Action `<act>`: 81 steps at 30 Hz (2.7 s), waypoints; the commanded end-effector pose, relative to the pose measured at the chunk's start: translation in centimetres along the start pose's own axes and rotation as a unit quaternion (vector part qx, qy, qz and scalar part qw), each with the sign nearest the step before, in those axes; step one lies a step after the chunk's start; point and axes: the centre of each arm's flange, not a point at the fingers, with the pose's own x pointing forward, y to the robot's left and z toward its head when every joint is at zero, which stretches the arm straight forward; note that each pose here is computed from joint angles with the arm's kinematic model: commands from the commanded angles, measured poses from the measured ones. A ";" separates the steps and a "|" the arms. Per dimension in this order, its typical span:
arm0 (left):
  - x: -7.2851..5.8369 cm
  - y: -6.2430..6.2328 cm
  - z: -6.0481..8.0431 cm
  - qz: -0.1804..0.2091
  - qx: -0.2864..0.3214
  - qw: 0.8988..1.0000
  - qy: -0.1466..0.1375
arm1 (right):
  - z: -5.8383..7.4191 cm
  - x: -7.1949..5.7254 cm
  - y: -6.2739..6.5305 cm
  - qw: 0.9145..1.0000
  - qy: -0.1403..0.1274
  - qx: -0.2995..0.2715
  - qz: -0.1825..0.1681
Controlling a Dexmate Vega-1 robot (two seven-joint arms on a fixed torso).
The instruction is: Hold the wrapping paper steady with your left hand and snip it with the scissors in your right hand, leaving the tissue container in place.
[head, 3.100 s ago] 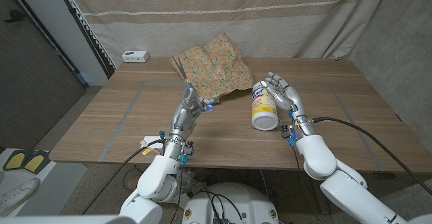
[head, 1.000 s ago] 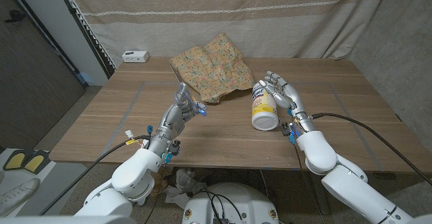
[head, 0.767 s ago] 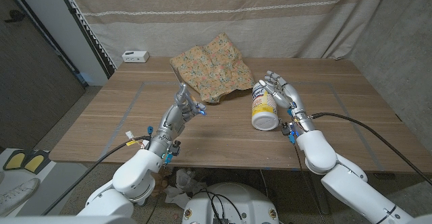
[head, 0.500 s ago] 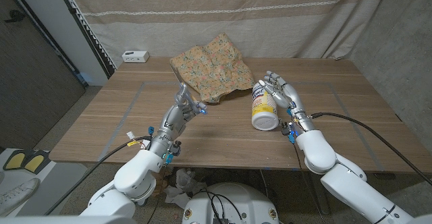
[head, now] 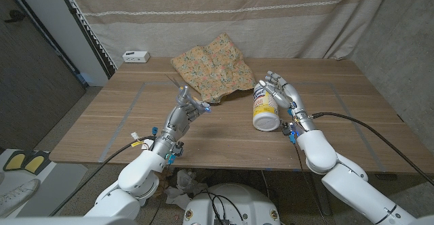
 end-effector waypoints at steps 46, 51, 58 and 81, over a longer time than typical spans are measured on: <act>0.3 -0.7 -1.7 -0.033 -0.008 0.999 -0.043 | 1.1 -0.9 0.3 1.000 -0.007 -0.011 -0.001; 0.2 -0.8 -1.8 -0.029 -0.013 0.998 -0.048 | 1.3 -1.0 0.4 1.000 -0.009 -0.012 0.000; -0.1 -0.8 -2.1 -0.016 -0.020 0.998 -0.055 | 1.5 -1.1 0.5 1.000 -0.011 -0.015 -0.001; 0.1 -1.1 -3.1 0.017 -0.031 0.996 -0.078 | 1.9 -1.2 0.1 1.000 -0.013 -0.020 -0.006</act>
